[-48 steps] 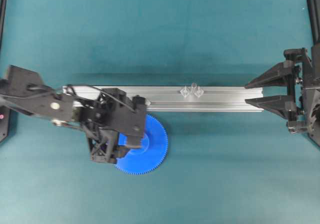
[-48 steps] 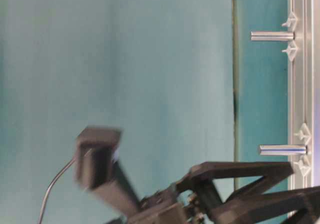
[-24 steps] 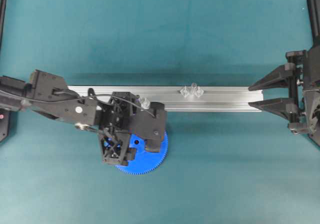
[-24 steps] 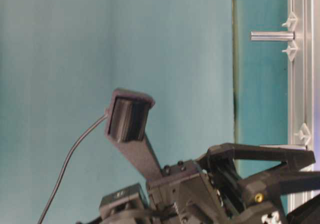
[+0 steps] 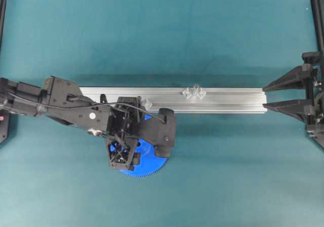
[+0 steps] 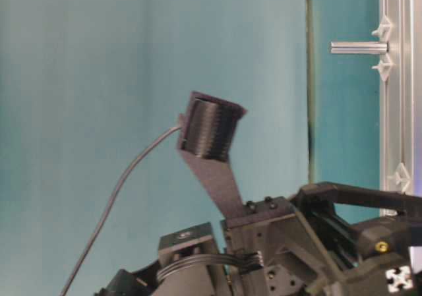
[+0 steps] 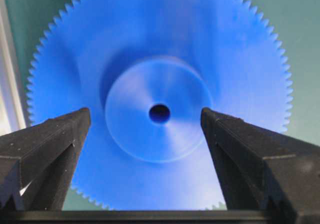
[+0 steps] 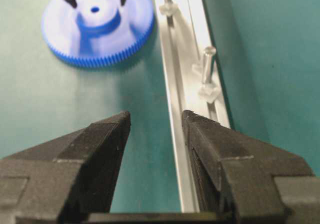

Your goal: Insert the large gear onto the shaft.

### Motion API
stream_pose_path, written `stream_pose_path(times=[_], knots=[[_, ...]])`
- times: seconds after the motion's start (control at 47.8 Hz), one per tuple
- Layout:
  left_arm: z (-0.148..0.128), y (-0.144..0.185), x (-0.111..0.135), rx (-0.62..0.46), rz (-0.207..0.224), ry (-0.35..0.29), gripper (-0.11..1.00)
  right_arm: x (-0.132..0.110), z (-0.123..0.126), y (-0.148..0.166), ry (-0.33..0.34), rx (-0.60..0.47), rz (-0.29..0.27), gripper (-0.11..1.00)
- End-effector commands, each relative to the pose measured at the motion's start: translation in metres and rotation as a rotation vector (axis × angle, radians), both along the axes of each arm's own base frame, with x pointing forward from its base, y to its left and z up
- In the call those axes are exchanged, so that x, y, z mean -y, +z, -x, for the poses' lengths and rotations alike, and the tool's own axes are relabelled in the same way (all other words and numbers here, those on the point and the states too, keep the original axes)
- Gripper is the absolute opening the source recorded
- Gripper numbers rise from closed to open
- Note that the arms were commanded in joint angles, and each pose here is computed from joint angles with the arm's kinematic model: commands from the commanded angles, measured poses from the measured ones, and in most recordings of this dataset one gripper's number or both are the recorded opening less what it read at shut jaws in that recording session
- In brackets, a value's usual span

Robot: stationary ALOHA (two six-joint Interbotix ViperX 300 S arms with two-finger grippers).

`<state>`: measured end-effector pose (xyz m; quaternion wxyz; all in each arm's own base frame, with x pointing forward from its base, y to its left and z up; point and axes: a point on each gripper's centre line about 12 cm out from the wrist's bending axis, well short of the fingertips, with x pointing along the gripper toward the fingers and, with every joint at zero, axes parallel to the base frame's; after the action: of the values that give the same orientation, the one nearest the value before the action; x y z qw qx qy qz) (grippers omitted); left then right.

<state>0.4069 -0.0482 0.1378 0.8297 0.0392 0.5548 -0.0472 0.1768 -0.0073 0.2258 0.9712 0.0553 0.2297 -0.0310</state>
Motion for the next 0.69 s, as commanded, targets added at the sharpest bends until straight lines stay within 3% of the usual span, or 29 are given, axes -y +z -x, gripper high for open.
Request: stream_pose_path(times=[0.0, 0.314, 0.669], knots=[[-0.0057, 0.0107, 0.0033, 0.032, 0.005, -0.005, 0.94, 0.0007, -0.0019, 0.0035, -0.004, 0.008, -0.001, 0.57], [-0.0087, 0.0069, 0.0030, 0.023, 0.021, 0.038, 0.94, 0.0007, -0.0021, 0.0024, -0.004, 0.003, -0.001, 0.57], [-0.0103, 0.0029, 0.0110, 0.017, 0.030, 0.042, 0.94, 0.0007, -0.0012, -0.0007, -0.004, -0.005, -0.001, 0.57]])
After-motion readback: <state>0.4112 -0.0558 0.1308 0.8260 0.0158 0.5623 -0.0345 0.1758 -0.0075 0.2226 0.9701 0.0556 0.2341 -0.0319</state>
